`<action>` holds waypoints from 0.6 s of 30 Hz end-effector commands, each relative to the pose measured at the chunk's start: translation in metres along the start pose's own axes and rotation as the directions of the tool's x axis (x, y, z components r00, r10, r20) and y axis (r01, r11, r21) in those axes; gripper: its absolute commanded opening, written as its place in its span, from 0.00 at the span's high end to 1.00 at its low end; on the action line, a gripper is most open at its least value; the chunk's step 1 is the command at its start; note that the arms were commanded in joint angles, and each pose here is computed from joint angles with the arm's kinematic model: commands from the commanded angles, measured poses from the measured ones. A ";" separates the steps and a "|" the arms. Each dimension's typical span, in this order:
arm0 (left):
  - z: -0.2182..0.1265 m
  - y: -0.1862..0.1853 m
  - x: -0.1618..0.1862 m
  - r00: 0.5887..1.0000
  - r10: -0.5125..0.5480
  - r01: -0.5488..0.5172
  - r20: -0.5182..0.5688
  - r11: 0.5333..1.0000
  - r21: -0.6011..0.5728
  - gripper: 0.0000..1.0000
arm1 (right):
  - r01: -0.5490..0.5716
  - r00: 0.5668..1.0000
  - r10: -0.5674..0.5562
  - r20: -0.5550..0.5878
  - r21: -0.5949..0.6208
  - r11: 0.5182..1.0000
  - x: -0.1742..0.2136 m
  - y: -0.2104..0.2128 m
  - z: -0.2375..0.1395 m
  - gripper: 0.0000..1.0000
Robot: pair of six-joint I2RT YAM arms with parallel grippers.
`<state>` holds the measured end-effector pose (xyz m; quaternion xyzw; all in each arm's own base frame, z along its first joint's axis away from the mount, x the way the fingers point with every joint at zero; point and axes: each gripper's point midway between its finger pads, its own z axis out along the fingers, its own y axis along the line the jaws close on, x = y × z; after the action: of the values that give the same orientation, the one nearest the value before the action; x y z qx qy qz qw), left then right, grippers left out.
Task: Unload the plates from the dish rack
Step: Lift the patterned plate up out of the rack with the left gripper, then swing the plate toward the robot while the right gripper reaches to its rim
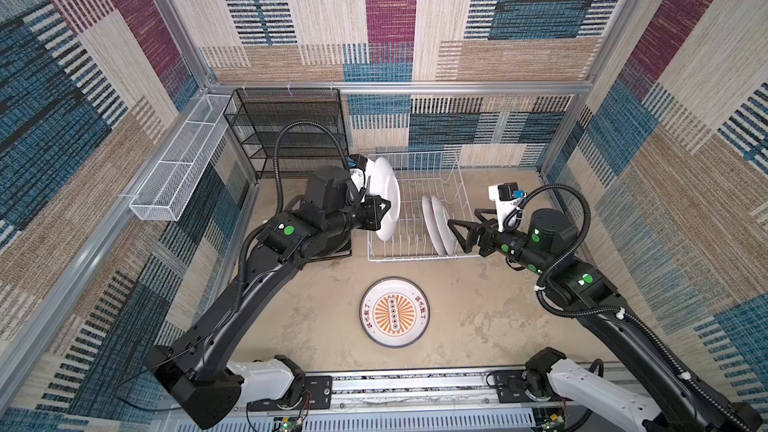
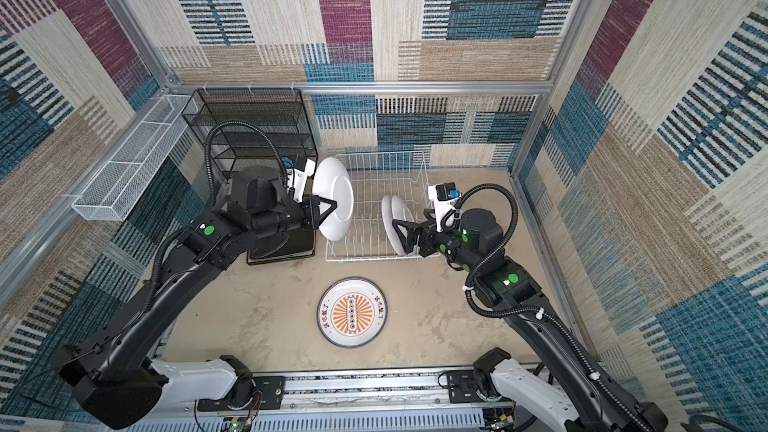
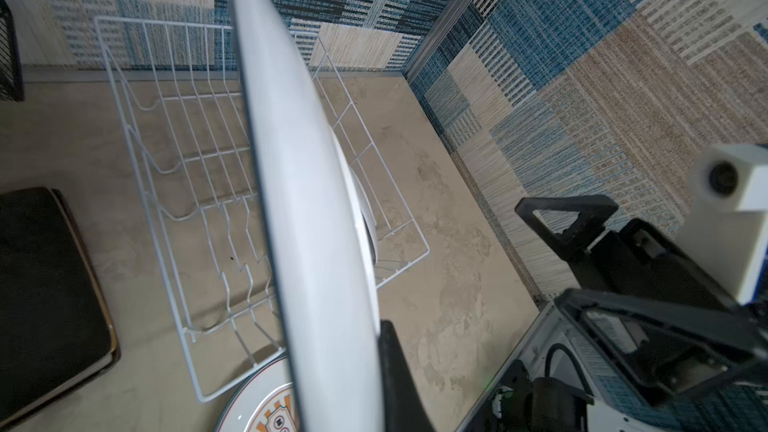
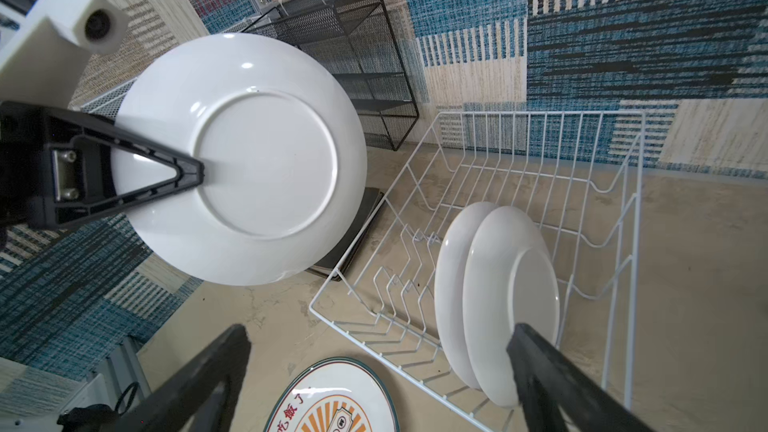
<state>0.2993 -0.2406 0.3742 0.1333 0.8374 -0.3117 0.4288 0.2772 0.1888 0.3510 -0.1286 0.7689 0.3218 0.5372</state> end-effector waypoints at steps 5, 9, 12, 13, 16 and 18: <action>-0.025 0.000 -0.010 0.944 0.317 -0.312 0.086 0.948 -0.065 1.00 | -0.089 0.996 0.088 -0.020 -0.049 0.995 -0.034 0.012 0.009 0.01; -0.026 0.001 0.000 0.894 0.444 -0.437 0.064 0.894 -0.101 1.00 | -0.155 0.985 0.151 -0.084 -0.055 0.986 -0.043 0.006 0.018 0.01; -0.021 0.005 0.011 0.836 0.549 -0.541 0.026 0.830 -0.134 1.00 | -0.216 0.973 0.204 -0.112 -0.104 0.971 -0.053 0.003 0.022 0.01; -0.019 0.007 0.013 0.816 0.578 -0.570 0.015 0.808 -0.148 1.00 | -0.240 0.966 0.226 -0.121 -0.112 0.964 -0.054 0.002 0.024 0.00; -0.012 0.012 0.020 0.755 0.655 -0.647 -0.026 0.739 -0.185 1.00 | -0.285 0.951 0.258 -0.171 -0.160 0.945 -0.054 0.007 0.032 0.01; -0.008 0.011 0.024 0.707 0.705 -0.699 -0.052 0.687 -0.199 1.00 | -0.323 0.935 0.281 -0.215 -0.194 0.926 -0.049 0.011 0.040 0.02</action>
<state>0.2734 -0.2288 0.3396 0.3616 0.7828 -0.1053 0.4953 0.3298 0.1999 0.3900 -0.0851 0.7903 0.4213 0.4368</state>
